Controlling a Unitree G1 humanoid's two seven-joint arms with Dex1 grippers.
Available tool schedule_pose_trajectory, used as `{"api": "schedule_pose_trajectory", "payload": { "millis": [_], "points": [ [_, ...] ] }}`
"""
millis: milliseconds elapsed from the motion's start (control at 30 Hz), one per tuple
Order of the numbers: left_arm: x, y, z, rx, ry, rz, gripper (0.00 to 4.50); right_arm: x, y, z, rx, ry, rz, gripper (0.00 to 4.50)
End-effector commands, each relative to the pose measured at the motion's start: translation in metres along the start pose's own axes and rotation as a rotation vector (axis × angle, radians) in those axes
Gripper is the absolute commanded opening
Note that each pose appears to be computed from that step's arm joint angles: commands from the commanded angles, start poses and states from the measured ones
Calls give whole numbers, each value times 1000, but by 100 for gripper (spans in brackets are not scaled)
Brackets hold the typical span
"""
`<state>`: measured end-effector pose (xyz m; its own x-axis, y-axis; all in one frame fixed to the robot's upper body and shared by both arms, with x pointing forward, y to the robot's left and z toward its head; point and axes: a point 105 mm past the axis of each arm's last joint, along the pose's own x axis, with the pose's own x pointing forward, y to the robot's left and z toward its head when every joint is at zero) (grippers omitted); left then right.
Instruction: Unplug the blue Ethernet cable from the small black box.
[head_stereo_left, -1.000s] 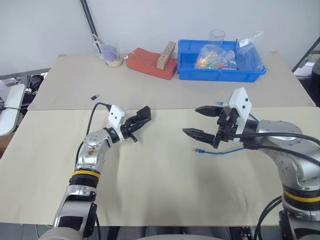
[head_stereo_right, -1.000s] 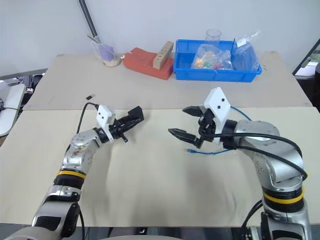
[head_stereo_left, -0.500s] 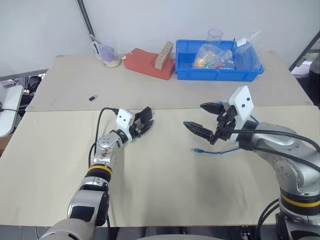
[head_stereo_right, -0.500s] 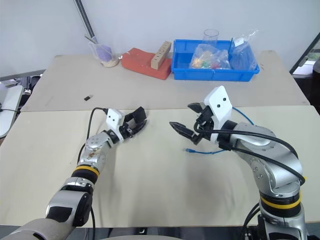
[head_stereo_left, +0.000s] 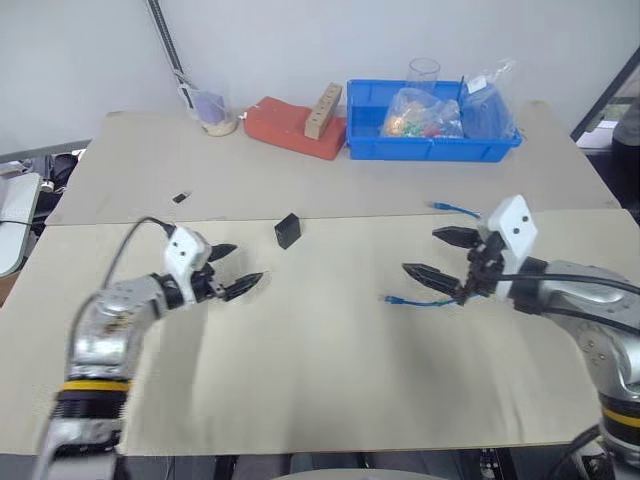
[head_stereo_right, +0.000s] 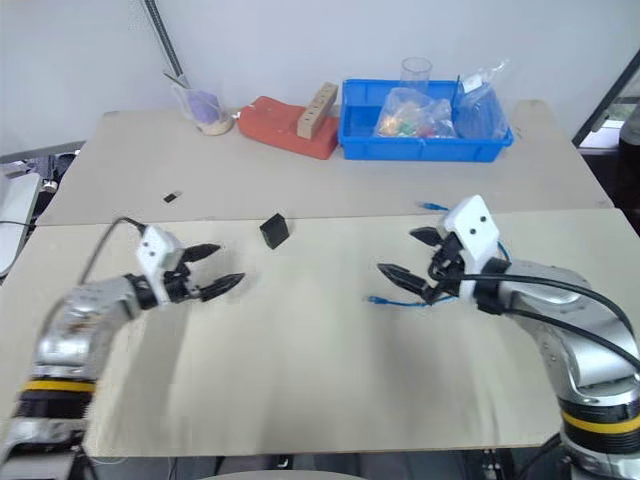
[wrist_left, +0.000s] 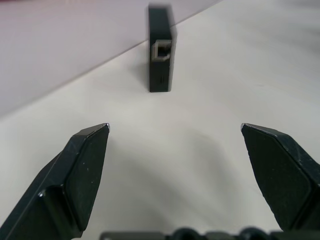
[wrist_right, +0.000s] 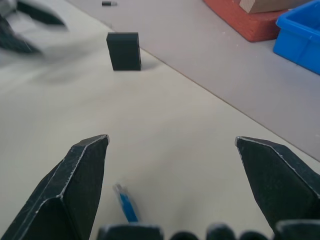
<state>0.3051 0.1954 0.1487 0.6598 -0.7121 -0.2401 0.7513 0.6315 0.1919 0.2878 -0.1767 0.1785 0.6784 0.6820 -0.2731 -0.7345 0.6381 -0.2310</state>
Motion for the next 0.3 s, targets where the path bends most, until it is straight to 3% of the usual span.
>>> {"api": "schedule_pose_trajectory", "payload": {
  "millis": [33, 300],
  "points": [
    [-11, -6, 23, 43, -10, 4, 448, -12, -13, 6, -33, -37, -30, 450],
    [-16, -3, 21, 32, 1, 65, 448, -11, -25, -3, -28, -34, -75, 450]
  ]
}}
